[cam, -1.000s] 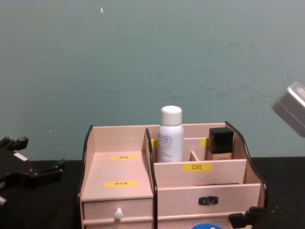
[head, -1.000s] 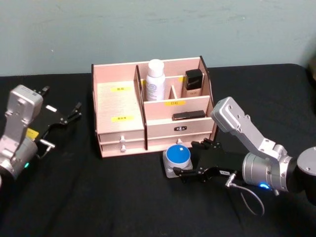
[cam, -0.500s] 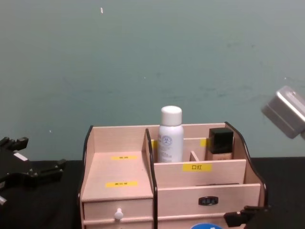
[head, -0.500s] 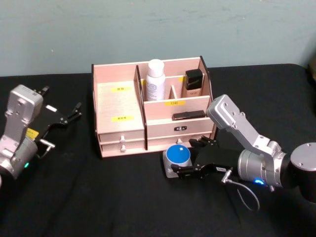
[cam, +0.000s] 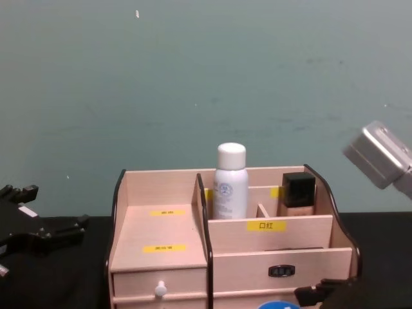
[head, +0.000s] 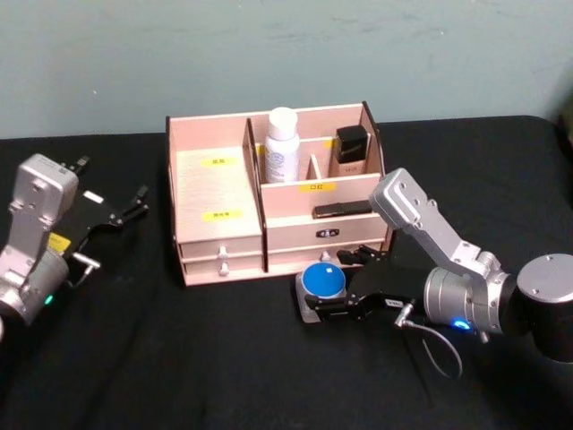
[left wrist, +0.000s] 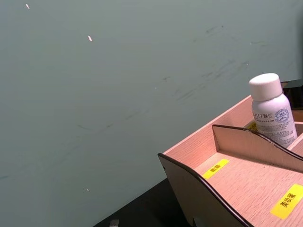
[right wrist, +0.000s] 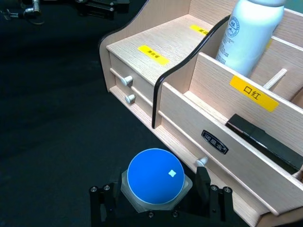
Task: Pick up the facial cleanser and watermelon frost from the table and place them into the tiered storage box.
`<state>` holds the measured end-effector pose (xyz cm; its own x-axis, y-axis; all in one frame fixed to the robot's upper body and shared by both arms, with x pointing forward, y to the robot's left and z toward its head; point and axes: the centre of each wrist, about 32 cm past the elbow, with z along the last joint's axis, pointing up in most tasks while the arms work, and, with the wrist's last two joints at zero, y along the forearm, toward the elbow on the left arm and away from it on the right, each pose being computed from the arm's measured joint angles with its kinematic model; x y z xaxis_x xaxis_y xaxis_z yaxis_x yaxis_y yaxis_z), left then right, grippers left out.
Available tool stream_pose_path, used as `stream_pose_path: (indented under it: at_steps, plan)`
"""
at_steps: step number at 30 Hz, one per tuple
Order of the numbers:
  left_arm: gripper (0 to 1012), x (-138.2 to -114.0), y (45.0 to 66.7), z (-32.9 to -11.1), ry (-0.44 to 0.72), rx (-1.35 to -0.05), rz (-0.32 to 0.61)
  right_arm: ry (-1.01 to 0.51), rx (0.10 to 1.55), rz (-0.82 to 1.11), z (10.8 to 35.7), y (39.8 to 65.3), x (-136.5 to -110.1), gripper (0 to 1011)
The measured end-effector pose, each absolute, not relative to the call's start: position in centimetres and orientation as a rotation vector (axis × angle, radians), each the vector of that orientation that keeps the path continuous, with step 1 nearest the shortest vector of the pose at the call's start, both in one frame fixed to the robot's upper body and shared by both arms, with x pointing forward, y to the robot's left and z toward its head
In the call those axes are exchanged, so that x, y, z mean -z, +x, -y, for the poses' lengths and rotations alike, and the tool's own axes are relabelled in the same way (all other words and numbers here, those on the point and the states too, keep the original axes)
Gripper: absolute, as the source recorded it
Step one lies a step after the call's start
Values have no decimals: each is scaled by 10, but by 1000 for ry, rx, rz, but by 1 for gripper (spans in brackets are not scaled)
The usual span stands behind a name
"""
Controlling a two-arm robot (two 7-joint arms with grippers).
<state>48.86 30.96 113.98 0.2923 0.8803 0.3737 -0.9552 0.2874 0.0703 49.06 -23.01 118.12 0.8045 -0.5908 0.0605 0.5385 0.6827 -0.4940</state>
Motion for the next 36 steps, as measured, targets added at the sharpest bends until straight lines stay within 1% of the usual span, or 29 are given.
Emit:
stream_pose_path:
  at_steps: [28, 33, 34, 36]
  plan:
    - [1009, -1140, 489, -310, 304, -1248, 285, -511, 613, -123, 226, 496, -1176, 1000]
    - [1009, -1140, 489, -310, 305, -1248, 285, -511, 614, -124, 226, 496, -1176, 941]
    - [1010, -1140, 489, -310, 305, -1248, 285, -511, 614, -124, 226, 496, -1176, 903]
    - [1010, -1140, 489, -310, 305, -1248, 285, -511, 614, -124, 226, 496, -1176, 866]
